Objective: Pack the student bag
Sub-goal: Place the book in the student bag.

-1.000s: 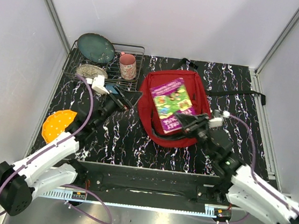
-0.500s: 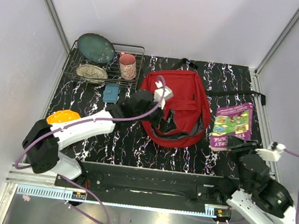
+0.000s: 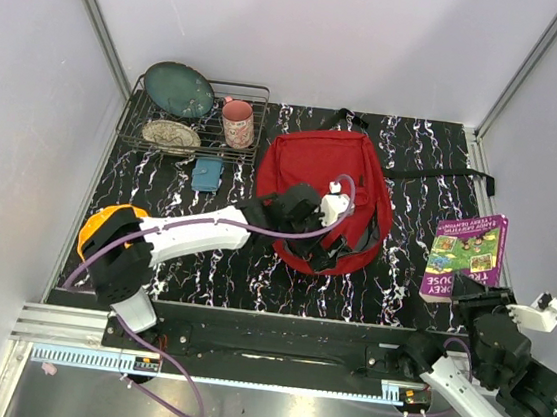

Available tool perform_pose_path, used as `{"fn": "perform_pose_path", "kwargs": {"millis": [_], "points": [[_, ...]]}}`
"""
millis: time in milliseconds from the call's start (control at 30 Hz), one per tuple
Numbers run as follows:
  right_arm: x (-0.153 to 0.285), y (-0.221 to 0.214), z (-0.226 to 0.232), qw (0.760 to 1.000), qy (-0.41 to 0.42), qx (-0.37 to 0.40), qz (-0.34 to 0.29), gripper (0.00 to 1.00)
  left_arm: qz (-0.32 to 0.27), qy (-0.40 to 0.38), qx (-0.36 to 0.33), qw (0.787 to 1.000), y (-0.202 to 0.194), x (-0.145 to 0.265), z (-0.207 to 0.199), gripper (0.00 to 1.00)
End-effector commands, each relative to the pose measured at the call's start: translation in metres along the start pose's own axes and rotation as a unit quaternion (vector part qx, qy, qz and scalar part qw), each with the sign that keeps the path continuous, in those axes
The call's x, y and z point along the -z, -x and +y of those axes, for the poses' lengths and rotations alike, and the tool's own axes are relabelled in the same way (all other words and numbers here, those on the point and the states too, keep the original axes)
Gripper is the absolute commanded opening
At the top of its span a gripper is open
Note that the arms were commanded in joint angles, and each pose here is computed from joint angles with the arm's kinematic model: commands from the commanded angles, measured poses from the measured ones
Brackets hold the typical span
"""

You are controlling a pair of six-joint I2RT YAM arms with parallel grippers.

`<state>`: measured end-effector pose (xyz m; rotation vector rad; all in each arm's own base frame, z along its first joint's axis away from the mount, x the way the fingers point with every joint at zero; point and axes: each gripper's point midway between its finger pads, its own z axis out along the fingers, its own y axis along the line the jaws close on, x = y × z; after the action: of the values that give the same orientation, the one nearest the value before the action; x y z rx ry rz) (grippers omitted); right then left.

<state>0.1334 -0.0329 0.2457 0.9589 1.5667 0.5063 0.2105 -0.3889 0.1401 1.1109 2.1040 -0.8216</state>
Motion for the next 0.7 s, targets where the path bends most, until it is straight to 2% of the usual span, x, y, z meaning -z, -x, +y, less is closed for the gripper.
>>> {"fn": "perform_pose_path", "kwargs": {"millis": [0,100,333,367,400,467,500,533,667], "points": [[-0.001,0.007,0.023,0.999,0.015,-0.033,-0.009,0.0,-0.008,0.024,-0.008,1.0,0.017,-0.01,0.009,0.98],[-0.002,0.003,0.026,0.999,0.022,-0.04,-0.003,0.0,-0.002,0.059,0.006,0.998,0.017,-0.017,0.022,0.92],[0.0,-0.019,0.028,0.997,0.039,-0.042,0.046,0.0,-0.017,0.117,0.022,0.993,0.03,-0.016,0.041,0.63],[-0.001,-0.024,0.029,0.997,0.039,-0.038,0.054,0.0,-0.023,0.117,0.024,0.993,0.034,-0.015,0.041,0.5],[-0.001,-0.029,0.031,0.996,0.043,-0.035,0.064,0.0,-0.023,0.117,0.026,0.992,0.035,-0.016,0.042,0.43],[-0.004,-0.046,0.034,0.995,0.041,-0.017,0.092,0.0,-0.031,0.119,0.033,0.992,0.042,-0.014,0.044,0.22],[-0.005,-0.051,0.037,0.994,0.043,-0.014,0.1,0.0,-0.033,0.122,0.038,0.991,0.043,-0.012,0.047,0.07],[-0.006,-0.063,0.038,0.992,0.04,-0.001,0.12,0.0,-0.039,0.119,0.041,0.991,0.048,-0.011,0.047,0.0],[-0.009,-0.082,0.041,0.988,0.039,0.004,0.148,0.0,-0.058,0.113,0.06,0.99,0.061,0.0,0.051,0.0]]}}
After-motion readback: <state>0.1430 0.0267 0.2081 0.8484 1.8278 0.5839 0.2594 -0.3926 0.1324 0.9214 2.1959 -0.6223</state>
